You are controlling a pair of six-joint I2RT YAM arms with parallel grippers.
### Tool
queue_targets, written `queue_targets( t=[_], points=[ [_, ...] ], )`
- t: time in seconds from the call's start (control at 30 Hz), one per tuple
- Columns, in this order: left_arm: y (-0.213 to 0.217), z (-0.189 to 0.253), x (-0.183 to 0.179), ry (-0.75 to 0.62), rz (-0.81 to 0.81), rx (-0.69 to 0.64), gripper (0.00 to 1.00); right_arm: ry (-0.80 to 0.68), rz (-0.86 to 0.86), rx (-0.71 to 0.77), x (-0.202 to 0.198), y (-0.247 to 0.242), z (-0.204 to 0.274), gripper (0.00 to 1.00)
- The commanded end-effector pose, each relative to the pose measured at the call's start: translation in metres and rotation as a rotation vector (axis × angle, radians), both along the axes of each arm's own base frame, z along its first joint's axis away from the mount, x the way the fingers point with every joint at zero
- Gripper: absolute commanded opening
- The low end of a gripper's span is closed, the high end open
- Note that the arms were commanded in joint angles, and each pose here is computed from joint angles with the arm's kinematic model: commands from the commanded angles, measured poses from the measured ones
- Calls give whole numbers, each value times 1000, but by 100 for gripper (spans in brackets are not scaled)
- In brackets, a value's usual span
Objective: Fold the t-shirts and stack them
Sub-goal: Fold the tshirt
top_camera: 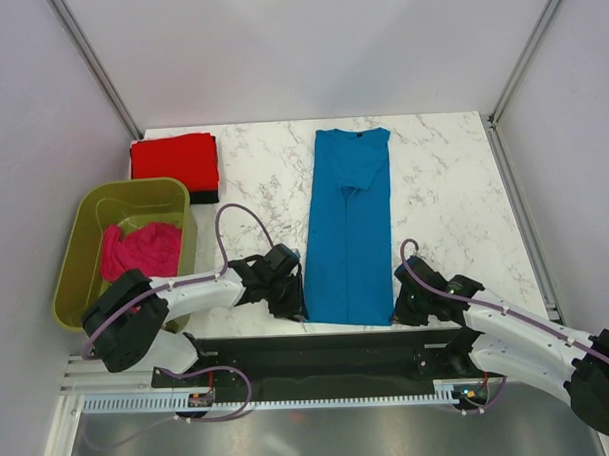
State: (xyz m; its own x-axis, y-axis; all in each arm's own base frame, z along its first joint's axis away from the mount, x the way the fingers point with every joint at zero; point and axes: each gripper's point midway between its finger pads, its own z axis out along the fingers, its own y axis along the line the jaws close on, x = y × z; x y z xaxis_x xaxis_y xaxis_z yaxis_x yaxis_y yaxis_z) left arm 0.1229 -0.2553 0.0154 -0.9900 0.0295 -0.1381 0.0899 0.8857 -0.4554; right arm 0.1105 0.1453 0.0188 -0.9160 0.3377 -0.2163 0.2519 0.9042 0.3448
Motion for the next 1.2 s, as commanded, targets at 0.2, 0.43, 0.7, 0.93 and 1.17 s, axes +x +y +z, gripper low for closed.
queue_targets(
  t=[0.2, 0.43, 0.7, 0.93, 1.17],
  points=[
    [-3, -1, -3, 10, 5, 14, 9, -32, -9, 10, 2, -1, 8, 0],
    [-22, 32, -7, -20, 13, -88, 2, -88, -17, -13, 7, -9, 30, 0],
    [-34, 52, 13, -63, 10, -70, 2, -211, 32, -83, 43, -4, 56, 0],
    [-36, 57, 51, -82, 41, -26, 2, -276, 99, -185, 88, 7, 67, 0],
    [-45, 69, 118, -131, 51, -17, 2, -298, 154, -254, 145, 8, 72, 0]
  ],
)
